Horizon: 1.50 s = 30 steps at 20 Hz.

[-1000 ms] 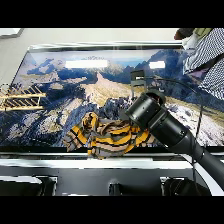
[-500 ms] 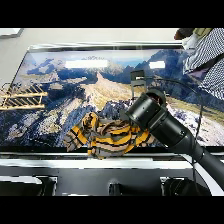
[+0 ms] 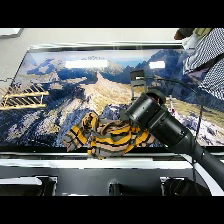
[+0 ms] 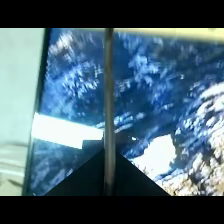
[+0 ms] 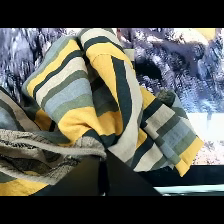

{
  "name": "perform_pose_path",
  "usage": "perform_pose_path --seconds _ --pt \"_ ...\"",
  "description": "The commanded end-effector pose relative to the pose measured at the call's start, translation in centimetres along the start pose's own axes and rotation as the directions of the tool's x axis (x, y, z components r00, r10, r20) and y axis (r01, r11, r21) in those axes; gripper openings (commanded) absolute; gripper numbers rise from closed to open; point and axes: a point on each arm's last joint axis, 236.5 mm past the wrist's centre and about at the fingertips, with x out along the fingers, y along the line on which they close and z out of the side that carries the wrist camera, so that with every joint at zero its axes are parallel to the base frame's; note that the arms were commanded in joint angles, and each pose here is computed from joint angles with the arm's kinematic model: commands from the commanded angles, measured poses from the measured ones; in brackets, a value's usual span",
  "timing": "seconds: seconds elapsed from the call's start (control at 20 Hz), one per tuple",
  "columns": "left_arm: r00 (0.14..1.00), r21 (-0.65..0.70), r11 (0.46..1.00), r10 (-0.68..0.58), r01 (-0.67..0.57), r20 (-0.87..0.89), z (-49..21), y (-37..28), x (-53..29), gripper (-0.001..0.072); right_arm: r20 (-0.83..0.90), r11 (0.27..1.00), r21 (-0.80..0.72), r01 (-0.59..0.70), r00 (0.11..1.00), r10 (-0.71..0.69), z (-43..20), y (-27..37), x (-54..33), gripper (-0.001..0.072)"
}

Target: Fold the clothes and pants, and hang the long-sleeved shirts on hangers.

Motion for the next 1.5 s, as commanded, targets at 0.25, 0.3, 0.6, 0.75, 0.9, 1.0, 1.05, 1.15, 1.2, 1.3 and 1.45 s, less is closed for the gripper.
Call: perform_pose_path --seconds 0.25,0.3,0.6,0.75,0.9,1.0,1.05,1.15,1.2,1.3,1.45 --pt "0.892 -0.179 0.962 0.259 -0.205 0.371 11.5 2.1 -10.4 0.0019 0.000 1.000 0.007 -0.001 1.000 0.001 0.0 0.1 0.0 0.0026" --pt "0.887 -0.172 0.967 0.242 -0.188 0.394 12.4 1.1 -11.1 0.0019 0.002 1.000 0.019 -0.002 1.000 0.002 0.0 0.1 0.0 0.0026" --pt "0.871 0.001 0.998 0.054 -0.063 0.488 17.9 -10.0 -13.4 0.0018 0.019 0.999 0.035 -0.013 1.000 0.012 0.4 0.3 0.0 0.0026" --pt "0.878 0.234 0.972 -0.116 0.004 0.464 18.6 -18.9 -13.5 0.0018 0.032 0.999 0.037 -0.007 0.999 0.006 0.7 0.2 0.0 0.0026" --pt "0.874 0.518 0.842 -0.361 0.154 0.326 15.1 -28.7 -12.8 0.0018 0.043 0.999 0.036 -0.001 0.999 -0.001 1.0 0.0 0.0 0.0026" --pt "0.801 0.610 0.721 -0.554 0.327 0.225 11.7 -34.2 -13.8 0.0015 0.045 0.999 0.036 0.001 0.999 -0.002 1.1 0.0 0.0 0.0026" --pt "0.754 0.621 0.673 -0.628 0.403 0.191 10.2 -36.0 -14.6 0.0016 0.049 0.999 0.035 0.003 0.999 -0.005 1.2 -0.1 0.0 0.0026" --pt "0.677 0.634 0.572 -0.729 0.520 0.102 6.9 -37.9 -16.5 0.0014 0.057 0.999 0.035 0.009 0.998 -0.011 1.3 -0.2 0.0 0.0026" --pt "0.654 0.639 0.527 -0.755 0.561 0.048 5.1 -38.4 -17.2 0.0013 0.063 0.999 0.035 0.015 0.998 -0.017 1.5 -0.4 0.0 0.0026" --pt "0.645 0.642 0.512 -0.763 0.570 0.036 3.3 -38.8 -18.0 0.0013 0.084 0.999 0.035 0.035 0.996 -0.038 2.0 -0.9 -0.1 0.0026" --pt "0.611 0.644 0.456 -0.792 0.614 -0.021 -0.4 -40.2 -19.6 0.0013 0.094 0.998 0.031 0.063 0.993 -0.066 2.3 -1.2 0.2 0.0026"
